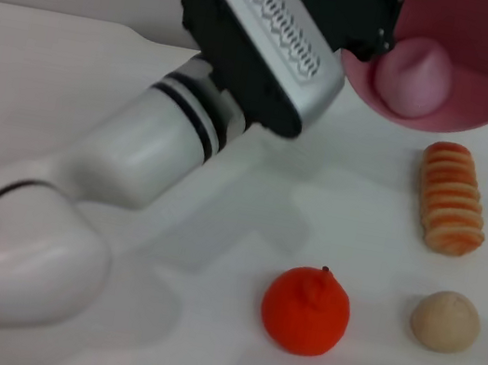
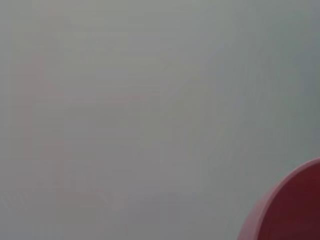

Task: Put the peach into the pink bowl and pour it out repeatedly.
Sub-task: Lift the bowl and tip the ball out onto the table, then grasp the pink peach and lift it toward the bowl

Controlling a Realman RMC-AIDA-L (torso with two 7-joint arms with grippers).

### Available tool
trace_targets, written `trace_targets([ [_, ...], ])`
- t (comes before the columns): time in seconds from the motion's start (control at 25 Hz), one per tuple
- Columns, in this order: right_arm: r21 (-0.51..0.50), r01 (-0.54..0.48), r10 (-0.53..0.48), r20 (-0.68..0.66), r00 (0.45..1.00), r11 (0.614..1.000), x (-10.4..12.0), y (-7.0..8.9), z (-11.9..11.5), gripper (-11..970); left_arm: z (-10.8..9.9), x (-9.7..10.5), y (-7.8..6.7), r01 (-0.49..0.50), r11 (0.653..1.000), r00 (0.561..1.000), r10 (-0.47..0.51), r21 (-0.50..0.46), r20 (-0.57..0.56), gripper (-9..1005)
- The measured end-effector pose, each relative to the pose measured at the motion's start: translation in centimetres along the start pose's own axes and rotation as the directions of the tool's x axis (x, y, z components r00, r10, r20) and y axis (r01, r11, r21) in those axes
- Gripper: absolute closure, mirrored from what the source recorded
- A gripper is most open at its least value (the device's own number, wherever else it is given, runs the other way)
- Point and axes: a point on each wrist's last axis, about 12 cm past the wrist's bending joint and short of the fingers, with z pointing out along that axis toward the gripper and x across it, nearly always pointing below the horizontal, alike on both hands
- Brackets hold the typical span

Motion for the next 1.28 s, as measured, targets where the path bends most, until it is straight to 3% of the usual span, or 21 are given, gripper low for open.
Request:
trace_targets([
  [0.04, -0.003, -0.001, 0.001, 0.003, 1.0, 1.0, 0.0, 0.1, 0.0, 528, 0.0, 0.0, 0.0, 0.0, 1.0, 1.0, 0.0, 0.0, 0.0, 870],
  [0.08, -0.014, -0.005, 0.005, 0.004, 1.0, 1.0, 0.1, 0.3, 0.0, 528, -1.0, -0.4, -0.9, -0.057, 0.997, 0.994, 0.062, -0.05, 0.089, 870],
  [0.2, -0.027, -0.009, 0.009, 0.002, 1.0, 1.0, 0.1, 0.6, 0.1, 528, -1.6, -0.7, -1.9, -0.127, 0.99, 0.982, 0.135, -0.069, 0.131, 869],
  [0.32, -0.043, -0.012, 0.012, 0.005, 1.0, 0.999, 0.2, 0.9, 0.2, 528, -1.6, -0.5, -1.9, -0.139, 0.988, 0.981, 0.147, -0.074, 0.125, 869],
  [1.08, -0.085, -0.026, 0.027, 0.001, 1.0, 0.996, 0.5, 1.9, 0.7, 529, -1.6, -0.6, -1.3, -0.125, 0.986, 0.98, 0.14, -0.109, 0.141, 864],
  [1.28, -0.107, -0.033, 0.032, -0.006, 0.999, 0.994, 0.7, 2.4, 0.8, 530, -0.5, 0.0, 0.6, -0.015, 0.996, 0.998, 0.02, -0.086, 0.058, 863],
])
